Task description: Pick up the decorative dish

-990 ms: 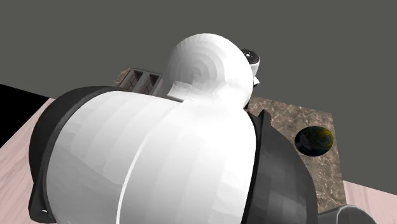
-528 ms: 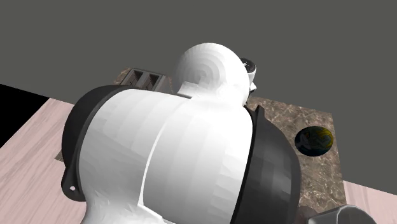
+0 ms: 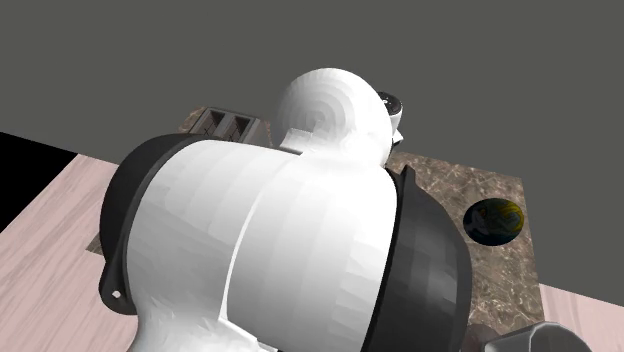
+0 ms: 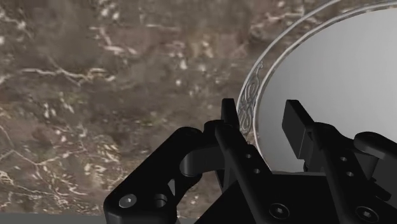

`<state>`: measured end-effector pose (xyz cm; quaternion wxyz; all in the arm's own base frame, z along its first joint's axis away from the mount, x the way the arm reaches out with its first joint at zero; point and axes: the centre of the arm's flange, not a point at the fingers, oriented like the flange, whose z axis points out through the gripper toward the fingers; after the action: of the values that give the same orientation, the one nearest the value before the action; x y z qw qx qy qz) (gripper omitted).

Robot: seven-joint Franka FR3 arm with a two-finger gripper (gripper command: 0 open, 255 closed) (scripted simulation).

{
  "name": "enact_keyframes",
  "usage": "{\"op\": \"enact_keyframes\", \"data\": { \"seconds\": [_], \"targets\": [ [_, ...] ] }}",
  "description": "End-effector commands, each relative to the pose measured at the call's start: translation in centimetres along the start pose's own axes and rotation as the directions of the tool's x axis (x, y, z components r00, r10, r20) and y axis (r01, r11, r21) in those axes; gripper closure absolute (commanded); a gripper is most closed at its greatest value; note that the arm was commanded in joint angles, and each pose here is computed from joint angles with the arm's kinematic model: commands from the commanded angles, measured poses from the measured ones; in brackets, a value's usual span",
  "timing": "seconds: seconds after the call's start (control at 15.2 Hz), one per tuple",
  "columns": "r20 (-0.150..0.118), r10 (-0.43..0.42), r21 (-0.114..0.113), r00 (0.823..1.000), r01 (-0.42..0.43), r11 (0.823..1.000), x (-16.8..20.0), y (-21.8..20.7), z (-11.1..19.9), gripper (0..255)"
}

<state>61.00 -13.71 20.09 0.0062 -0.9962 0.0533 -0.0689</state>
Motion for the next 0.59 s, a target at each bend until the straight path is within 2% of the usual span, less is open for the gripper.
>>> {"op": "enact_keyframes", "data": {
  "seconds": [0.0, 0.53],
  "targets": [
    [0.000, 0.000, 0.000, 1.000, 0.000, 1.000, 0.0, 0.0, 0.0, 255],
    [0.000, 0.000, 0.000, 1.000, 0.000, 1.000, 0.5, -0.1, -3.7, 255]
  ]
}}
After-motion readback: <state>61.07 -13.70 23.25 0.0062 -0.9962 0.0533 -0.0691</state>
